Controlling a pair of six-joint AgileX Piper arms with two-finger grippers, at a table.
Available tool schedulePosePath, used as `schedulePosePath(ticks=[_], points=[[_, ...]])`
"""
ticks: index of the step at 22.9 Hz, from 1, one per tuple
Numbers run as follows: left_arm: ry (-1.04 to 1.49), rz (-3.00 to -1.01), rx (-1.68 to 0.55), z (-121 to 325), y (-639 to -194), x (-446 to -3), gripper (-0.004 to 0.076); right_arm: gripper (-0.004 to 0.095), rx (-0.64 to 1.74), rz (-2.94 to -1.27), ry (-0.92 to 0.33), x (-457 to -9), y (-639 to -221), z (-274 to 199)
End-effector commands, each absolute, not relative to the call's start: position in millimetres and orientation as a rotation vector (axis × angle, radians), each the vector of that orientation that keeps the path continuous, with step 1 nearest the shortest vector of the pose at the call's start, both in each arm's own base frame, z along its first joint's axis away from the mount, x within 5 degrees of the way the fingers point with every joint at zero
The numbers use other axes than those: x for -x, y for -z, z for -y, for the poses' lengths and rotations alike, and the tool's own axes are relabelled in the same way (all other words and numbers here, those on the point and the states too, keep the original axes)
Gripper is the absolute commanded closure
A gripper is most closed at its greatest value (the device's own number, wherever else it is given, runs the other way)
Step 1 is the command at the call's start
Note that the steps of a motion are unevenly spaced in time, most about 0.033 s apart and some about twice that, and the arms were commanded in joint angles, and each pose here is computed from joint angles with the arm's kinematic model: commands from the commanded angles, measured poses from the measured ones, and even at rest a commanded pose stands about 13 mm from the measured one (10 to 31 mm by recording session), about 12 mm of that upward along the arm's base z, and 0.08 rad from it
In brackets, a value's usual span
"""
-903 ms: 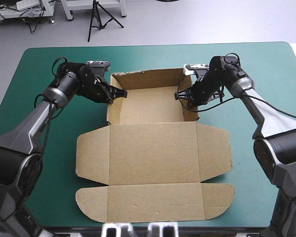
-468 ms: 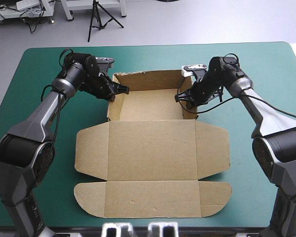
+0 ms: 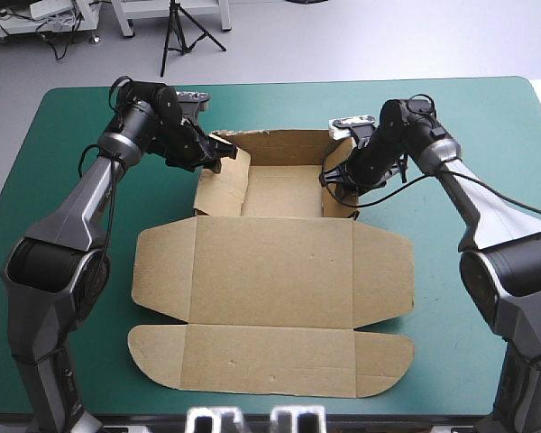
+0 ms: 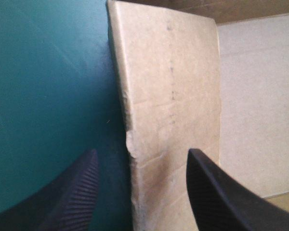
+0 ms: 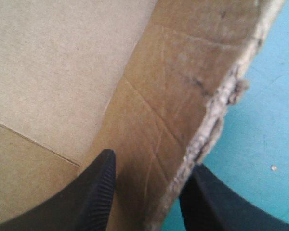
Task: Fold the box
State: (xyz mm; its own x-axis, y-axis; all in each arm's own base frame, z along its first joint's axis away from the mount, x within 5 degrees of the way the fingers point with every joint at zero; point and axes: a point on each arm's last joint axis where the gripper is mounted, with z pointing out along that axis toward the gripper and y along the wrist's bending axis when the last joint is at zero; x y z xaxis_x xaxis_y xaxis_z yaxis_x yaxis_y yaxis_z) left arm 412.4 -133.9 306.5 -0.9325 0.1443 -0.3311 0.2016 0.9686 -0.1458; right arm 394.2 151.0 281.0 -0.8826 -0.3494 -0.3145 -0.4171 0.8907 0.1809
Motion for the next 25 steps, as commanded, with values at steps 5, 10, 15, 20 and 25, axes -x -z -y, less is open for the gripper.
schedulePosePath(ticks=[5,10,15,20,25], points=[[0.296,-2.638,-0.209,118.6,-391.2,-368.3,0.0299,0.0510,0.610,-2.552,-0.302,-376.6,-378.1,-141.7],[0.336,-2.402,-0.219,97.7,-473.2,-299.1,0.0377,0.0510,0.516,-2.482,-0.312,-356.1,-413.2,-133.4],[0.306,-2.220,-0.327,75.7,-518.1,-223.2,0.0720,0.0511,0.474,-2.437,-0.252,-342.5,-432.6,-123.7],[0.271,-2.225,-0.376,55.6,-497.9,-156.5,0.0732,0.0512,0.453,-2.543,-0.240,-351.6,-402.3,-125.9],[0.261,-2.259,-0.390,41.6,-459.3,-109.0,0.0732,0.0511,0.450,-2.631,-0.287,-364.4,-363.2,-133.9]])
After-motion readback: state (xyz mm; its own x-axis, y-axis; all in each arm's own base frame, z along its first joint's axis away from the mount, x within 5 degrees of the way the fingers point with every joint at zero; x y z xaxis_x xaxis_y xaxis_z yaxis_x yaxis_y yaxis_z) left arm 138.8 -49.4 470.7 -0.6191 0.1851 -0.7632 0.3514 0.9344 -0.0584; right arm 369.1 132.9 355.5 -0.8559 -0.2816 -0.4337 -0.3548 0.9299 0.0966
